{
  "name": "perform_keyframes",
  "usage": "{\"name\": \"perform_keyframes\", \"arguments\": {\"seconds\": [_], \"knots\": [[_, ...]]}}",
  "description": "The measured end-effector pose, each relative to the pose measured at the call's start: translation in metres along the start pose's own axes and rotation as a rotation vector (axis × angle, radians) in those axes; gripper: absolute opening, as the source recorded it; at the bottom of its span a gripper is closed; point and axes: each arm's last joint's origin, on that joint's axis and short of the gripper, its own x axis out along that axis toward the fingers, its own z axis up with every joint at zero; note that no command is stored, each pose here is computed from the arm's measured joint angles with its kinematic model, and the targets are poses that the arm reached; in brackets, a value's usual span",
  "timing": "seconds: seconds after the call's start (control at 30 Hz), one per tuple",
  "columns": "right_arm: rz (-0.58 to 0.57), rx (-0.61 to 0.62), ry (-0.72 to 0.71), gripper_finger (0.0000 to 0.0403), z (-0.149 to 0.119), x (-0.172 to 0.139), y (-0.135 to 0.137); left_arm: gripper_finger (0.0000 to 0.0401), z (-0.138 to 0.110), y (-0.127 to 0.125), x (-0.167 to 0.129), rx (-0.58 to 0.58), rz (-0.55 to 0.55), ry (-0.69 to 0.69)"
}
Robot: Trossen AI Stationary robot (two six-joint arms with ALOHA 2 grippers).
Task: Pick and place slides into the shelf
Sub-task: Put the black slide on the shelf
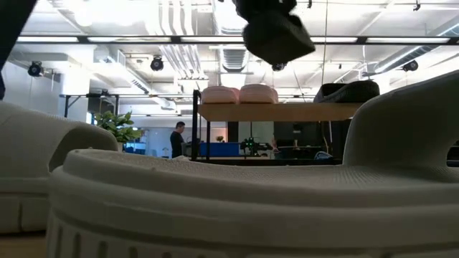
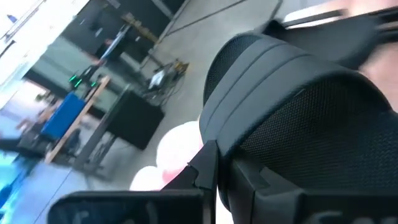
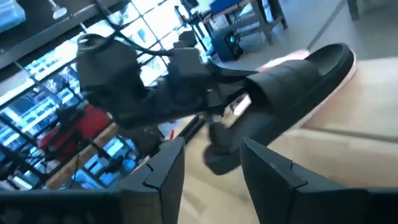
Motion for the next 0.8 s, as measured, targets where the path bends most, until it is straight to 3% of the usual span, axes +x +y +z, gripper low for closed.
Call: {"name": "perform_keyframes", "arguments": {"seconds": [0.23,0.43,0.8], "knots": [[-0.002,0.042,-0.069,0.0137,0.032,0.007,-0.011,0.0013,0.013,0.016,0.048,-0.098,0.06,0.04],[-0.035,0.04,-0.111,0.0136,0.055,0.013,-0.021,0.0035,0.026,0.019,0.07,-0.161,0.012,0.007],[-0.107,0.023,-0.096,0.0136,0.066,0.022,-0.029,0.0038,0.001,0.013,0.129,-0.141,0.05,0.09]]}}
